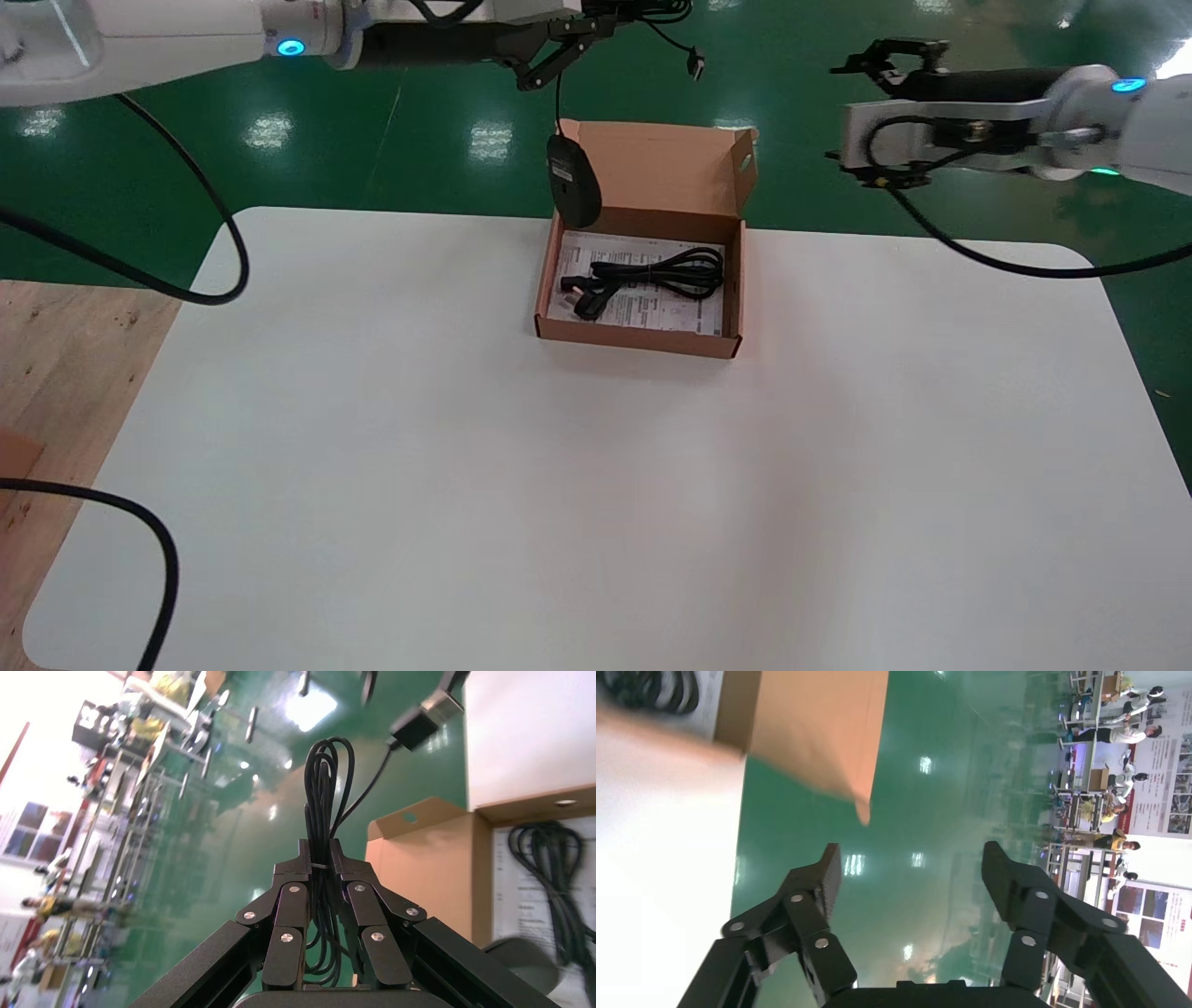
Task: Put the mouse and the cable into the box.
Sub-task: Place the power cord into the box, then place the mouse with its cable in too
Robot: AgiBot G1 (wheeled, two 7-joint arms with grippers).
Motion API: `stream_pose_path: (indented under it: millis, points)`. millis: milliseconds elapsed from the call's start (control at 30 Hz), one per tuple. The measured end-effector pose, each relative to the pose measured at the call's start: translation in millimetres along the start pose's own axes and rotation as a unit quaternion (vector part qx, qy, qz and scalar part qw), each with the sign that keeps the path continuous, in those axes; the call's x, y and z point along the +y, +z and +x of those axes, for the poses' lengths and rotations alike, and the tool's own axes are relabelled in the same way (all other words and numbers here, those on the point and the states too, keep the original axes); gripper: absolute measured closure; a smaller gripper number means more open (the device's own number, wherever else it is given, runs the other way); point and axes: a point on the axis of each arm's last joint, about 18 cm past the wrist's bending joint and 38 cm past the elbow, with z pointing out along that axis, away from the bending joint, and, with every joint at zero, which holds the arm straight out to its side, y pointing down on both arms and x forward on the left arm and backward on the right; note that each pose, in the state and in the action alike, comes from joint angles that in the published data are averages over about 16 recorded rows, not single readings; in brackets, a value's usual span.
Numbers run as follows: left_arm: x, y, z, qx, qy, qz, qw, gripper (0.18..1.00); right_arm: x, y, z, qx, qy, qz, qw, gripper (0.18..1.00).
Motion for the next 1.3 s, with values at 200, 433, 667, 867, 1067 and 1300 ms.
stream_pose_path:
  millis: [200, 433, 667, 867, 1067, 1300]
  points:
    - [1.0, 25.9, 27.5, -0.005, -0.023, -0.002, 0.9997, 0.959, 46.2, -43.8, -3.1, 0.001, 0.005, -0.020, 1.000, 0.397]
    - [2.9, 45.1, 62.0, -0.002, -0.076, -0.002, 0.9971, 0.959, 86.7, -79.0, -19.6, -0.014, 0.016, -0.055, 0.998, 0.281]
    - [8.8, 56.7, 100.6, 0.018, -0.163, -0.010, 0.9864, 0.959, 107.4, -99.1, -31.4, -0.027, 0.024, -0.076, 0.996, 0.211]
    - [12.6, 61.3, 131.1, 0.041, -0.239, -0.015, 0.9700, 0.960, 115.1, -108.3, -37.4, -0.037, 0.025, -0.082, 0.996, 0.186]
    - [18.6, 61.8, 159.7, 0.061, -0.322, -0.024, 0.9444, 0.960, 119.1, -114.1, -39.6, -0.045, 0.018, -0.086, 0.995, 0.179]
    - [23.9, 60.9, 181.9, 0.078, -0.390, -0.037, 0.9169, 0.960, 120.7, -116.5, -43.0, -0.055, 0.011, -0.088, 0.995, 0.179]
